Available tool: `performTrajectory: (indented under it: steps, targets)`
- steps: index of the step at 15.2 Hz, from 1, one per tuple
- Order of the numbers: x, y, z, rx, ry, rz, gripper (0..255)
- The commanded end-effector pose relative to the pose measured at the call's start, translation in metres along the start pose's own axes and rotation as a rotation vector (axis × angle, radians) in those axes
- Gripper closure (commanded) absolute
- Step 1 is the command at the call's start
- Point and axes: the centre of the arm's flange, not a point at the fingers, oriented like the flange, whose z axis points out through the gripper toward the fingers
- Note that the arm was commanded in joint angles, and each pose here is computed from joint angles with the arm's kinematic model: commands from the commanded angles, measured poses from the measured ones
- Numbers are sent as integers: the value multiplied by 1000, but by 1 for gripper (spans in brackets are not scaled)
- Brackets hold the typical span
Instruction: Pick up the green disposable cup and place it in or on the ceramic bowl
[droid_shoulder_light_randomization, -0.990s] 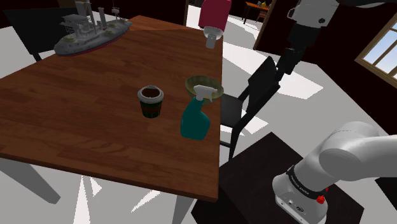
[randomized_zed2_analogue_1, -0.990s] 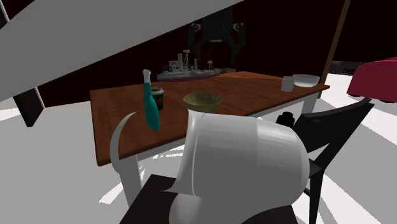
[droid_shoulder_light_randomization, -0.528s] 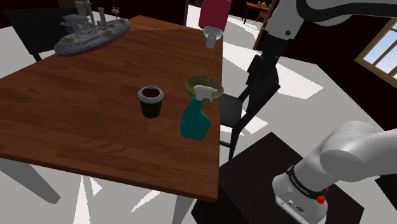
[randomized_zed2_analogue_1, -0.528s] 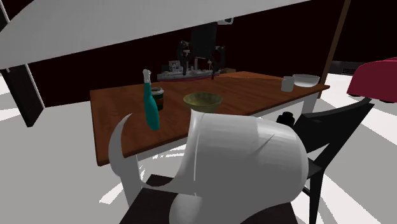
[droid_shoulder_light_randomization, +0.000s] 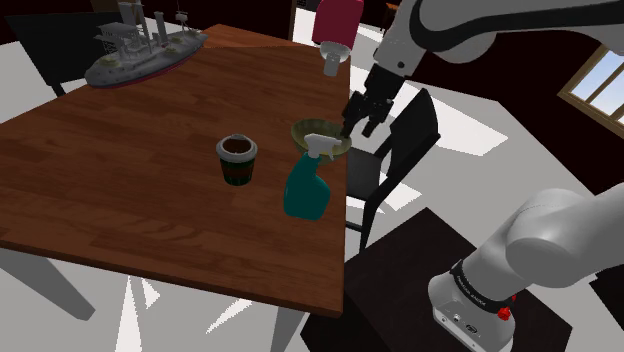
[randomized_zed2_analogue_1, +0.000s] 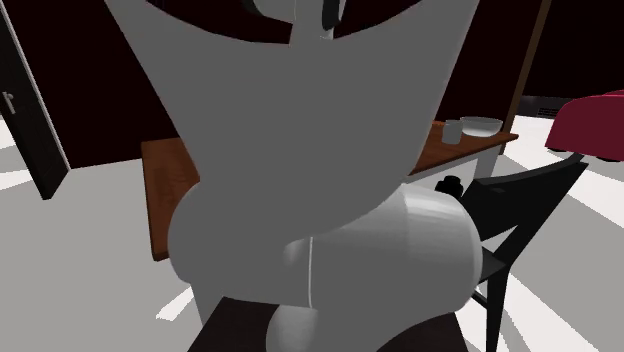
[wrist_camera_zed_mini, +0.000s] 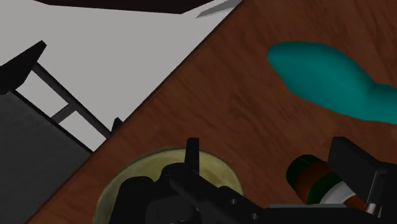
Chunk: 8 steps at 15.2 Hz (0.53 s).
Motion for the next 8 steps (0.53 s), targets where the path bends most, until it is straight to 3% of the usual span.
performTrajectory:
  steps: [1,8]
  targets:
    - [15,-8,14,36,16,9,0]
    - [73,-42,55,158,65,34,0]
